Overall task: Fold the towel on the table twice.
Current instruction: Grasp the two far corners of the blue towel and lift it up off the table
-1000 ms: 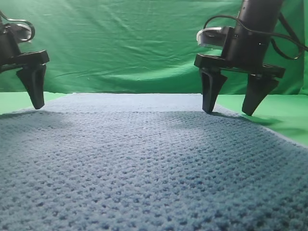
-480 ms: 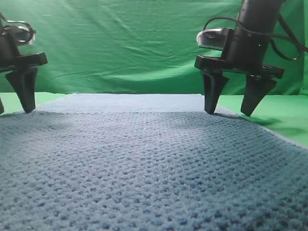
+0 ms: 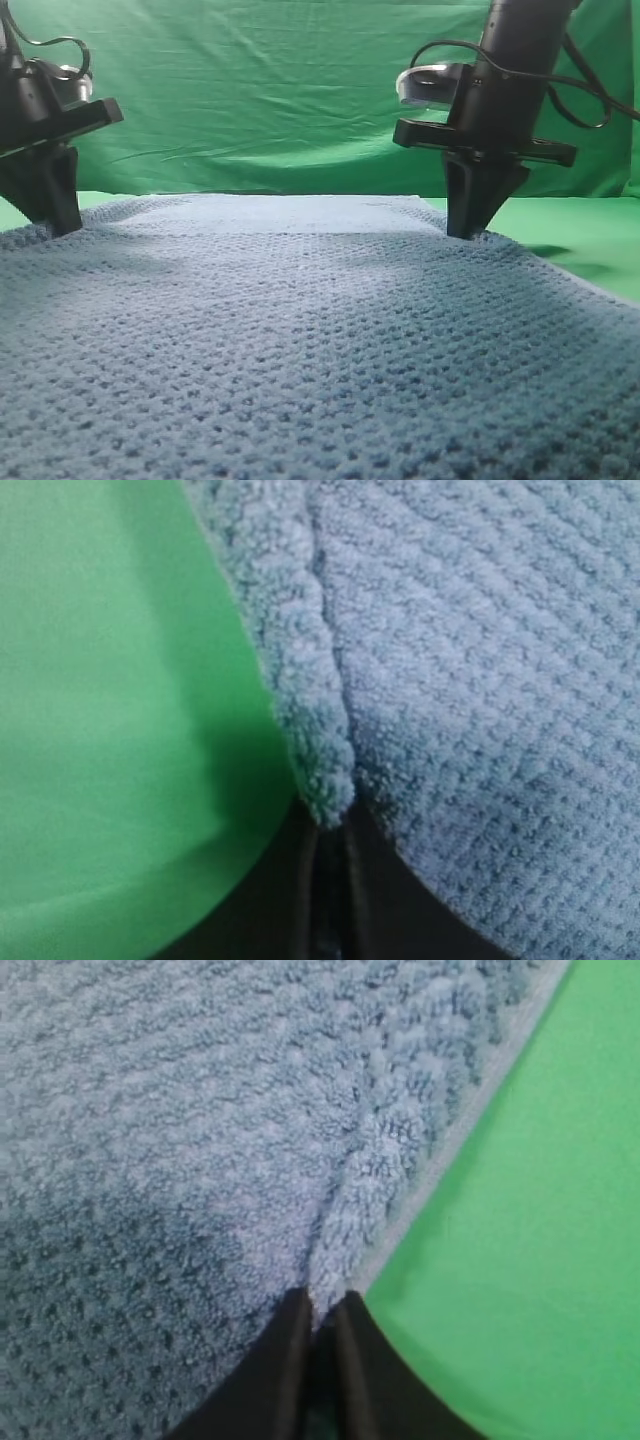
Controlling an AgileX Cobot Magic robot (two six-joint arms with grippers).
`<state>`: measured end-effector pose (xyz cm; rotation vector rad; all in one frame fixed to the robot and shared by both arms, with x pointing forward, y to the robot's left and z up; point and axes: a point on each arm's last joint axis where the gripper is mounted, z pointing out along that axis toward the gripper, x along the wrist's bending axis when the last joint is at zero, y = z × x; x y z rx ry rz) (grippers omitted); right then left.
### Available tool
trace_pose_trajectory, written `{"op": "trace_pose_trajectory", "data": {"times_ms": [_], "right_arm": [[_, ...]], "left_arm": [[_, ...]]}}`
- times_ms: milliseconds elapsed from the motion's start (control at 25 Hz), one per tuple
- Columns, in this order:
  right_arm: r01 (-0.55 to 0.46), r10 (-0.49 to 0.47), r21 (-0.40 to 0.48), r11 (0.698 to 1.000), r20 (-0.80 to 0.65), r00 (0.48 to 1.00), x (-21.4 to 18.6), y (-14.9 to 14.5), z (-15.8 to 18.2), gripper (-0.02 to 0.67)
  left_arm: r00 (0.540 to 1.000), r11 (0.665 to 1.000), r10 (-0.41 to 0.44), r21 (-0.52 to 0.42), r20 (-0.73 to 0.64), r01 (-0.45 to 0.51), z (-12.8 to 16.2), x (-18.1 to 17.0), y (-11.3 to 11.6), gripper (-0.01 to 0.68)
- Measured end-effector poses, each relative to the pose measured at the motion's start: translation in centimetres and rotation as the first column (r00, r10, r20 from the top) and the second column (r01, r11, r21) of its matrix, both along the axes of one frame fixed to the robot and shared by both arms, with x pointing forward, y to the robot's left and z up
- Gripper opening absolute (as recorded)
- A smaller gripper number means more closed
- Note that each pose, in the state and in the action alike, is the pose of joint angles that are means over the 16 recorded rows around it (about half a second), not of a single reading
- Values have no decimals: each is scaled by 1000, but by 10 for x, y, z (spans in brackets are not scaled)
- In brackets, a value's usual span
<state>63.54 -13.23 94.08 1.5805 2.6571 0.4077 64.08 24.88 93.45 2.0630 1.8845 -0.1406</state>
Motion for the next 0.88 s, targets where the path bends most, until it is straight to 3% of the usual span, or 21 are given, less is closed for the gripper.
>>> {"op": "trace_pose_trajectory", "data": {"times_ms": [280, 520, 680, 880], "right_arm": [[-10, 7, 38, 999, 89, 996, 5, 5, 45, 0], [-11, -13, 94, 996, 253, 967, 13, 3, 109, 0], [-9, -48, 141, 990, 395, 917, 20, -2, 157, 0], [-17, -101, 198, 980, 573, 813, 25, -10, 213, 0]], "left_arm": [[1000, 999, -22, 31, 9, 22, 35, 16, 0, 0], [991, 999, -31, 46, 130, 25, 96, 32, 0, 0], [961, 1000, -16, 13, 277, 13, 149, 39, -2, 0], [878, 998, 28, -62, 478, 2, 210, 42, -6, 0]]}}
